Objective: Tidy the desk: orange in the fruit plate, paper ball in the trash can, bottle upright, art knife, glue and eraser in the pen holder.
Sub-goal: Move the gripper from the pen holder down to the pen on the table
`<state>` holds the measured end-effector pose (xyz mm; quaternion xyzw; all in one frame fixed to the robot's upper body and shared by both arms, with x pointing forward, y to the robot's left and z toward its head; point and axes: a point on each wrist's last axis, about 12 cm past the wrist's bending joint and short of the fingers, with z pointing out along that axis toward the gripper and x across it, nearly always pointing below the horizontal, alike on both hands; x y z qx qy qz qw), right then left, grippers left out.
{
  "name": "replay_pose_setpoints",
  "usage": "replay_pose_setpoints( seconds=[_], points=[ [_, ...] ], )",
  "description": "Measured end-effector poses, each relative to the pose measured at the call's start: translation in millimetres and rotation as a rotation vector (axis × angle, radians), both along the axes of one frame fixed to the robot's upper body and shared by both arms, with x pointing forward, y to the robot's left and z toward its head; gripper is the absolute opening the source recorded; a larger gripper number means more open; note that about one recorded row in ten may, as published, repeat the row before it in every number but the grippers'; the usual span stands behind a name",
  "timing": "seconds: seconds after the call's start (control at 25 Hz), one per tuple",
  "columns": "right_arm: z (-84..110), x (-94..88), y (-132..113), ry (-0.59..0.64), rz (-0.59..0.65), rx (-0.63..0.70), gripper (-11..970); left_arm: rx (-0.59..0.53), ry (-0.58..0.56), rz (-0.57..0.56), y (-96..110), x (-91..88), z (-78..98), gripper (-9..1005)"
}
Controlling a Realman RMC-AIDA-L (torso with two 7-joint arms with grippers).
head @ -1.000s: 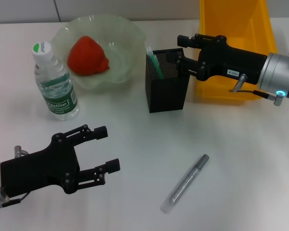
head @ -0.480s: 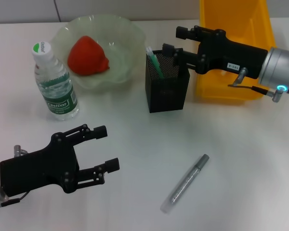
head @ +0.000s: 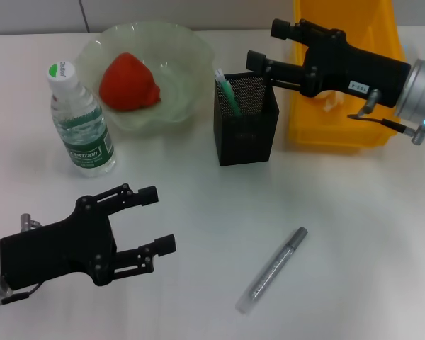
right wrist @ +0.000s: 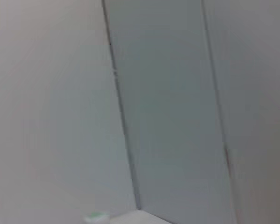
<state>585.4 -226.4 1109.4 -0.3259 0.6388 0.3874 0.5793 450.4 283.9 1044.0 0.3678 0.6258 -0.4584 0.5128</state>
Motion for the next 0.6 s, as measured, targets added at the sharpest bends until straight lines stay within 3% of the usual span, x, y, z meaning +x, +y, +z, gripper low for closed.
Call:
replay_pose_setpoints(
  seconds=[0.24,0.36,0.6],
  points=[
    [24.7,-19.1,-7.9,-0.048,0.218,-0.018,826,0.010,0.001,-0.006,1.6,0.9,0.6,801],
    [35.3,-30.7,-9.8,-0.046,0.404,-0.144,826,0.020,0.004,-0.001,4.4,1.1,0.5,801],
    [40.6,-28.3,-1.2,0.025,0.571,-0.349,825,0.026,0.005,0.002,6.7,1.5,0.8,801]
  ],
)
